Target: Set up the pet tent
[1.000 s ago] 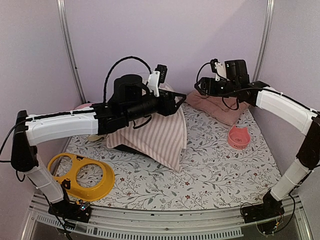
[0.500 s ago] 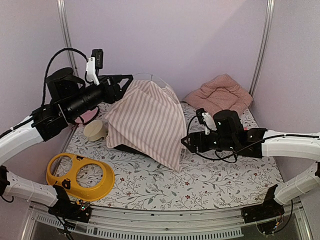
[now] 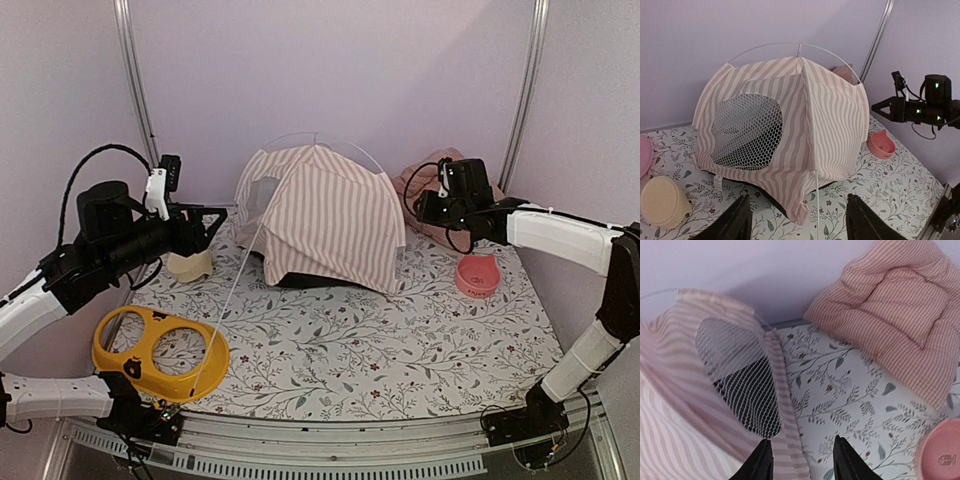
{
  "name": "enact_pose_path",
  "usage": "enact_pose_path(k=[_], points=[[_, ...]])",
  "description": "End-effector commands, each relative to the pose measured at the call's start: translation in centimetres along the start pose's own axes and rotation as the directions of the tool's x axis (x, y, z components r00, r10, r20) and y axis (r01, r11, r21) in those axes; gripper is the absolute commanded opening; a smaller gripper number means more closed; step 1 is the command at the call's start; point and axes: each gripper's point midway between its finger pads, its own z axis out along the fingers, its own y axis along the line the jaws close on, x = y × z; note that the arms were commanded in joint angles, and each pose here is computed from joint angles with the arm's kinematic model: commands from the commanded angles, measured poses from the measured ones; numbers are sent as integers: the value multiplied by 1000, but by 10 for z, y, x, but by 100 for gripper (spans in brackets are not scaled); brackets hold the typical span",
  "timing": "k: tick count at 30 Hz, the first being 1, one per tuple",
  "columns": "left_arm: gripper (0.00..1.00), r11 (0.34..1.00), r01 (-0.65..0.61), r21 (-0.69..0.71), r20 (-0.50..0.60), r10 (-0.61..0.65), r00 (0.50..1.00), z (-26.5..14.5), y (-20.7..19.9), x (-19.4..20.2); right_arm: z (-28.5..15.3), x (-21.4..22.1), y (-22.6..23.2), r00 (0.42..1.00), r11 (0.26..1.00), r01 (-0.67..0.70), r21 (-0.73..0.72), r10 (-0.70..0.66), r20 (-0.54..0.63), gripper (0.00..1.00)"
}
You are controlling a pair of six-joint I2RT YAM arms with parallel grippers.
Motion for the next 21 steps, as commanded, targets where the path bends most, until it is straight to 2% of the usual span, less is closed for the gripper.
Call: enact_pose_path(k=[1,4,8,12,14,16,18,20,21], points=[[64,995,42,85,-75,-36,997,10,-10,27,19,-62,-44,995,982,46,181,-62,83,45],[63,985,75,155,-120,-56,991,19,-21,45,24,-86,-54,994,980,48,191,-66,87,51],[56,974,95,206,-202,-53,978,26,-29,71,-2,-97,-26,991,995,77,66,-84,108,64],[50,960,97,263,-267,-25,963,28,-38,89,-38,-71,6,992,993,102,-55,-98,82,70],[39,958,101,269,-299,-17,954,29,-39,97,-58,-52,28,993,983,103,-152,-93,69,70],[20,956,109,272,-322,-17,946,31,-41,103,-74,-18,55,995,954,102,-281,-96,32,68],[7,952,122,280,-337,-21,941,34,-45,107,-91,18,85,994,901,96,-423,-108,-5,68],[0,946,131,296,-338,-24,941,40,-54,109,-108,59,119,991,825,67,-562,-119,-57,68],[0,945,135,297,-334,-29,942,43,-58,108,-114,79,135,988,786,57,-616,-133,-78,68]])
